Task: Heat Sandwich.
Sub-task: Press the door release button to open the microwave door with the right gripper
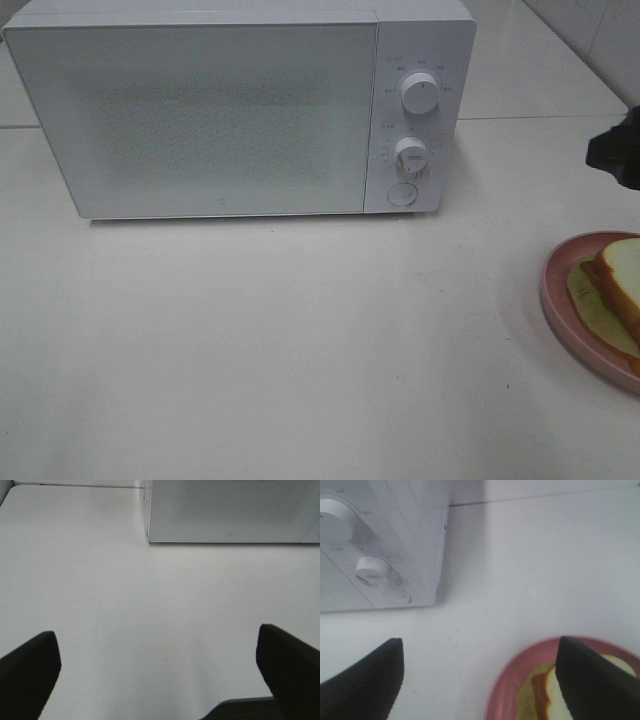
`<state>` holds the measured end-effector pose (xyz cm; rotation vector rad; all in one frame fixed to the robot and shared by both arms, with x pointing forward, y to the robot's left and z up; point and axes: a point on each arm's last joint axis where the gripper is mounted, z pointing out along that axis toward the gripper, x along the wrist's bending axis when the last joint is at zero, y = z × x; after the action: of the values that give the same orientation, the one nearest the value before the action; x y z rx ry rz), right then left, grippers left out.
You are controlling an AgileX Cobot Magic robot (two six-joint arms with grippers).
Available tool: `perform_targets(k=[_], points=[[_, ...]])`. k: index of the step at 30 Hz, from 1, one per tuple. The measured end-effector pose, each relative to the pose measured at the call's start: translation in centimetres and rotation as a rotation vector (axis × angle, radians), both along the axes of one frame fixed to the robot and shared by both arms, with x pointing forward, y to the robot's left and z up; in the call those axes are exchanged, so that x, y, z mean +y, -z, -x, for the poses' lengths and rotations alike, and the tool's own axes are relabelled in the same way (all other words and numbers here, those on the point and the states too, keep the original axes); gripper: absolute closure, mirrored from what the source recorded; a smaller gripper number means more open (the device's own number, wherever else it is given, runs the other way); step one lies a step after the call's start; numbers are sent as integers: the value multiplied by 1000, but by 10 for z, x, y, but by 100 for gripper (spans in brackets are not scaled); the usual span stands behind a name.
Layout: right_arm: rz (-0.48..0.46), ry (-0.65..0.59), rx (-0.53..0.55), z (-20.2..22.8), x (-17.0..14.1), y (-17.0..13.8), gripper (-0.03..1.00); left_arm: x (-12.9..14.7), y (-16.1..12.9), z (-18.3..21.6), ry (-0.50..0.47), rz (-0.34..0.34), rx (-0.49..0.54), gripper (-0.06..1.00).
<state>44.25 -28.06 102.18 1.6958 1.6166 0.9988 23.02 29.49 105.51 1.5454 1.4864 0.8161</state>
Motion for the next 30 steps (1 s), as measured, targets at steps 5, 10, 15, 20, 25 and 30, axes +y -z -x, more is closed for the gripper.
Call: perform_targets(k=[5,10,15,20,25,30], points=[[31,-94,-117,-7,19,11,21,0,0,0,0,0,0,-5],[65,-171,-191,-15,38,20,21,0,0,0,0,0,0,-5],[80,-190,-221,-23,53,30,21,0,0,0,0,0,0,-5],[77,-142,-264,-30,68,41,21,0,0,0,0,0,0,-5],[103,-112,-304,-31,85,52,21,0,0,0,0,0,0,-5],[135,-103,-327,-30,99,65,21,0,0,0,0,0,0,-5]])
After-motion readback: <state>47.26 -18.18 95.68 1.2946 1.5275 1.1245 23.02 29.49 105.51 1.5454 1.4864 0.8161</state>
